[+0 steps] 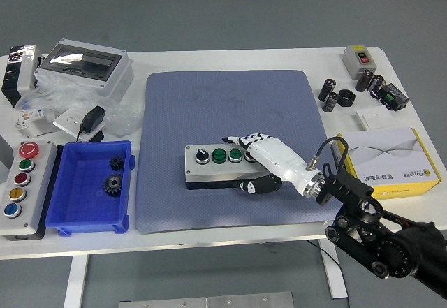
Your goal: Pick up the button,place it on the desk,press the button,press the button
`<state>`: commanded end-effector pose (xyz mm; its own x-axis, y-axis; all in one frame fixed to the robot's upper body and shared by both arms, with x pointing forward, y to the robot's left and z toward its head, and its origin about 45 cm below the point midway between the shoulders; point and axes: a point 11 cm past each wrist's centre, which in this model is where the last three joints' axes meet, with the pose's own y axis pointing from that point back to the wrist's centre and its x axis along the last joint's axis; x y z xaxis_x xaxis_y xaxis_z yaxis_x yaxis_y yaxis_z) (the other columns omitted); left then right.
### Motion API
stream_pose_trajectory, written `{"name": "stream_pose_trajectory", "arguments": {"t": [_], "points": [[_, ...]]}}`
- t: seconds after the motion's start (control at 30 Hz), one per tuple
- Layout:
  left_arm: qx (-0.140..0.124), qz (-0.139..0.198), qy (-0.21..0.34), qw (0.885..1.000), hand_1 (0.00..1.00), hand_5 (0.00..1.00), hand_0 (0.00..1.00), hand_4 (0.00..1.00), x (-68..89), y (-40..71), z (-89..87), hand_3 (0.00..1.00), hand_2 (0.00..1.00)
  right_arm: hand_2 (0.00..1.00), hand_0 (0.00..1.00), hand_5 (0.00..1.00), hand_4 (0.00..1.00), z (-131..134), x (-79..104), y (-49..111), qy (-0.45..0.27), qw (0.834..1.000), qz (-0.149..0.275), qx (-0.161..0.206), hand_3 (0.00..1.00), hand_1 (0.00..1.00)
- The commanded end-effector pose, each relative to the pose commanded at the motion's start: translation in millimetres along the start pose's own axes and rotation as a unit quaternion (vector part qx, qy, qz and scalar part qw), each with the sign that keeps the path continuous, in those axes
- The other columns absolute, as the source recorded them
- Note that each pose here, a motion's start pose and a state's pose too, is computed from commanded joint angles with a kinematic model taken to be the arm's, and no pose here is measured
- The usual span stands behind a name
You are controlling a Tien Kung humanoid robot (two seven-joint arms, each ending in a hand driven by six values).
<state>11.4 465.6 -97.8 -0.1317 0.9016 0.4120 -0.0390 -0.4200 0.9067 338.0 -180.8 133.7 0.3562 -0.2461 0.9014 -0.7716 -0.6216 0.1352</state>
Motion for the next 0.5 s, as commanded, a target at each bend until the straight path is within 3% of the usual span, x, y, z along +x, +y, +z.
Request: {"name": "stream_pose_trajectory", "arguments": {"t": [0.47, 0.5], "points": [[0.003, 0.000, 0.001, 1.000, 0.665, 0.295, 0.617, 0.721, 0.1, 0.0, -2.5, 0.728, 0.619, 0.910, 0.877, 0.046, 0.656, -9, 28.5, 19.2, -0.024, 0.999, -0.014, 0.029, 0.973, 0.832], [0.003, 0.000, 0.001, 1.000, 0.664, 0.294, 0.617, 0.719, 0.3, 0.0, -2.6, 0.727, 0.619, 0.946, 0.883, 0.030, 0.677, -9, 30.6, 20.7, -0.025, 0.999, -0.015, 0.030, 0.998, 0.836]]}}
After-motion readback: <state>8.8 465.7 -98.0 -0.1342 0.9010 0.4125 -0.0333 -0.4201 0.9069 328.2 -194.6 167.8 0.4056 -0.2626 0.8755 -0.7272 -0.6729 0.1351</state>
